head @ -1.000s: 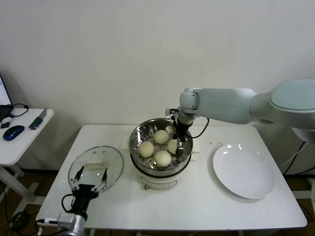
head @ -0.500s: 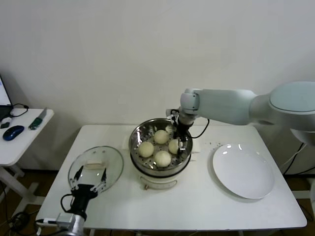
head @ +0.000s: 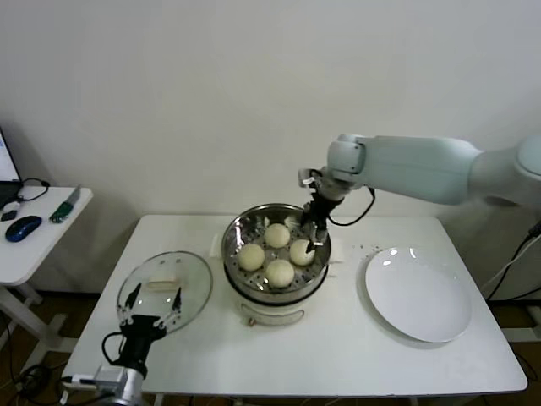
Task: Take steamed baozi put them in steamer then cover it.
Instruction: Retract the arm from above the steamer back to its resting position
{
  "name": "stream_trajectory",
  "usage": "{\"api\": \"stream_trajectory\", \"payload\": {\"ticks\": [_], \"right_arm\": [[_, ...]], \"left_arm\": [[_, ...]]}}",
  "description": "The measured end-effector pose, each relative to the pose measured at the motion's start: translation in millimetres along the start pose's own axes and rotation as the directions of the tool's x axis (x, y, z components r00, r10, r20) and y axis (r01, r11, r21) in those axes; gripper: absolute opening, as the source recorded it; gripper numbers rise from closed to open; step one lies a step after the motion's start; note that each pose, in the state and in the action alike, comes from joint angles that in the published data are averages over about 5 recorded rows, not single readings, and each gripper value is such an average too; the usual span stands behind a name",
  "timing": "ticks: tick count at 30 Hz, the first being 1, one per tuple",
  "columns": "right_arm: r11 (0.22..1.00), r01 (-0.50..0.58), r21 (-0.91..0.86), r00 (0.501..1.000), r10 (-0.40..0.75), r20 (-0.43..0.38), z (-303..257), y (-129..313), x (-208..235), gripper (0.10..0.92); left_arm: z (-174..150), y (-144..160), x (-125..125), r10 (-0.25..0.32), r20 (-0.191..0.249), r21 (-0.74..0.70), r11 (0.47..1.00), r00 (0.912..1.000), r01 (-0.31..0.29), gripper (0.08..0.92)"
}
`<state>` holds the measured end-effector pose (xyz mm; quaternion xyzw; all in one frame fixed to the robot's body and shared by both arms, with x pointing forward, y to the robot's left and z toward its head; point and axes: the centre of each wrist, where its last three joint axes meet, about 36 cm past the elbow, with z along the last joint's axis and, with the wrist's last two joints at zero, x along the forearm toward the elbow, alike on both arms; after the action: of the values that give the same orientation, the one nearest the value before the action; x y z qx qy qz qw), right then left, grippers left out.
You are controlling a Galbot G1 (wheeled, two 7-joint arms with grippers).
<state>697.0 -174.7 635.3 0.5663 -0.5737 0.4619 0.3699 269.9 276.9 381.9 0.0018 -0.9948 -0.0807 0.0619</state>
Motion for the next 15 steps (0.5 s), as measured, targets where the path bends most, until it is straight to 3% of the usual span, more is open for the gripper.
{"api": "stream_trajectory", "payload": {"ticks": [7, 15], "right_arm": [[0.980, -0.197, -0.032, 0.956, 0.199, 0.214, 52.7, 23.6, 15.1, 0.823], [0.911, -0.353, -0.212, 0.797, 0.411, 0.442, 121.8, 74.5, -9.8, 0.823]], "left_arm": [[0.9, 5.0, -3.1, -0.016, -0.003, -0.007, 1.000, 0.9999, 0.016, 0.823], [-2.5, 4.6, 0.2, -0.015, 0.002, -0.023, 1.000, 0.9999, 0.016, 0.823]]}}
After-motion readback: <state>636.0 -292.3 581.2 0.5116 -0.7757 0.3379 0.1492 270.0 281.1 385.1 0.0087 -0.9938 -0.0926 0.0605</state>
